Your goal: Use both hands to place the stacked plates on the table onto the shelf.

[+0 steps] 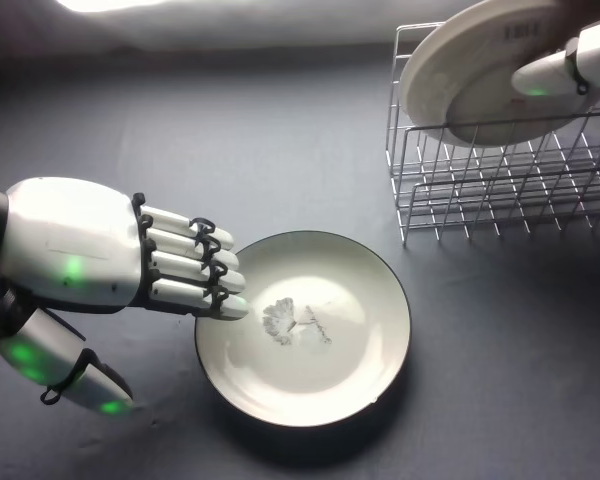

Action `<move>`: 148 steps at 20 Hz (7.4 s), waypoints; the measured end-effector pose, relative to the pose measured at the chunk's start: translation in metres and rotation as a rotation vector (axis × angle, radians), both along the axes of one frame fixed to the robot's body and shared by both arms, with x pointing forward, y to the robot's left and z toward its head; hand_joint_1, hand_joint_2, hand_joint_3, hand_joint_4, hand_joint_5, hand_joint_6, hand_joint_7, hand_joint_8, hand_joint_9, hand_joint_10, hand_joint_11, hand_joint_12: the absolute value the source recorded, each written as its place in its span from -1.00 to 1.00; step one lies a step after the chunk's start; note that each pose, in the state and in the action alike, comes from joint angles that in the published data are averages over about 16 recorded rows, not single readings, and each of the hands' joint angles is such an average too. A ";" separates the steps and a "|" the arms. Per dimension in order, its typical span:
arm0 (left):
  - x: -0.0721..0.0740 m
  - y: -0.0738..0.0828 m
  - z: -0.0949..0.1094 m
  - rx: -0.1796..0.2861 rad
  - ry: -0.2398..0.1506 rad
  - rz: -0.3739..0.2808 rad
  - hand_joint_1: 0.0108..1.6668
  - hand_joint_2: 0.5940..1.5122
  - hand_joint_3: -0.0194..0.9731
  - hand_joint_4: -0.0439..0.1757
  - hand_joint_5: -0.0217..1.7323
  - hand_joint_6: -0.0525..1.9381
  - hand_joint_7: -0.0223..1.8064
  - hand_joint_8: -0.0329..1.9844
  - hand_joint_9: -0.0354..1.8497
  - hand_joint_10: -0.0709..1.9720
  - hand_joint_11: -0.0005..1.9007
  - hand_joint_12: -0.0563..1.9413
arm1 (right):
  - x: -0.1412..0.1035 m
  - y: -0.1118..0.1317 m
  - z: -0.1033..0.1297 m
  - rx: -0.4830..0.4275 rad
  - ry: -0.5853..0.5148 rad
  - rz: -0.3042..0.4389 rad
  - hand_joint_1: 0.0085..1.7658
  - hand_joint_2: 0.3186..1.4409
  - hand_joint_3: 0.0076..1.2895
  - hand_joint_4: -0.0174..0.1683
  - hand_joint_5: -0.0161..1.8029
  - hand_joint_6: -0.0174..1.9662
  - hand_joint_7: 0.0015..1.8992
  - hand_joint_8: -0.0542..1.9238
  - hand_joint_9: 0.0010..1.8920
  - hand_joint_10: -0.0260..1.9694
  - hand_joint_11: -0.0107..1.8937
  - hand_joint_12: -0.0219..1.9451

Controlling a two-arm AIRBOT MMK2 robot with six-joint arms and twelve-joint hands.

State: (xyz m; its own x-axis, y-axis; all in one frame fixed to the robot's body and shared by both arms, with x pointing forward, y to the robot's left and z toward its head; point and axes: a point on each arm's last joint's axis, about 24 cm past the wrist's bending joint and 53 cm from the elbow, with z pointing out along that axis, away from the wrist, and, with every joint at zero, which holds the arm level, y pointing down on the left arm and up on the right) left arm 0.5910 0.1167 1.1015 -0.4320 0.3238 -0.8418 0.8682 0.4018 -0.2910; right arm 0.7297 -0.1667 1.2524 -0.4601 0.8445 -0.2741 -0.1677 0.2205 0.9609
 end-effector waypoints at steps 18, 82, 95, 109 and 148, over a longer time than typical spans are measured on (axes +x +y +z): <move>-0.003 0.002 -0.020 0.045 0.011 0.012 -0.99 0.32 -0.92 -0.58 -0.96 -0.94 -0.96 -0.96 -0.95 -0.93 -0.99 -0.96 | -0.005 0.005 -0.006 -0.132 -0.076 0.040 0.50 0.26 -0.99 -0.86 -0.06 0.07 -0.07 -0.10 -0.11 0.10 -0.24 0.40; -0.017 0.029 -0.072 0.147 0.106 0.070 -0.99 0.37 -0.92 -0.69 -0.99 -0.98 -0.99 -0.99 -0.99 -0.98 -0.95 -0.91 | -0.165 0.158 -0.046 -0.756 -0.827 0.766 -0.99 0.79 -0.99 -0.77 -0.97 -0.97 -0.99 -0.95 -0.99 -0.95 -0.97 -0.98; -0.017 0.030 -0.072 0.148 0.106 0.070 -0.99 0.37 -0.92 -0.69 -0.99 -0.98 -0.99 -0.99 -0.99 -0.98 -0.95 -0.91 | -0.166 0.159 -0.046 -0.754 -0.828 0.769 -0.99 0.77 -0.99 -0.77 -0.97 -0.96 -0.99 -0.95 -0.99 -0.95 -0.97 -0.98; -0.016 0.030 -0.072 0.148 0.106 0.071 -0.99 0.32 -0.92 -0.69 -0.99 -0.98 -0.99 -0.99 -0.99 -0.98 -0.95 -0.91 | -0.167 0.160 -0.045 -0.751 -0.829 0.770 -0.99 0.83 -0.99 -0.77 -0.97 -0.96 -0.99 -0.95 -0.99 -0.95 -0.97 -0.98; -0.016 0.030 -0.073 0.150 0.106 0.071 -0.99 0.18 -0.92 -0.69 -0.99 -0.98 -0.99 -0.99 -0.99 -0.98 -0.95 -0.91 | -0.182 0.172 -0.046 -0.746 -0.788 0.771 0.30 0.05 -0.99 -0.77 -0.75 -0.97 -0.82 -0.93 -0.86 -0.97 -0.98 -0.36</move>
State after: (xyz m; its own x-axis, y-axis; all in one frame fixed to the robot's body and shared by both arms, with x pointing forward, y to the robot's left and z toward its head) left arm 0.5746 0.1471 1.0289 -0.5417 0.4077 -0.7351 0.8038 0.5071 -0.3111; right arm 0.5474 0.0049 1.2066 -0.2549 -0.0269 -0.9666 -0.9388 0.2463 0.2407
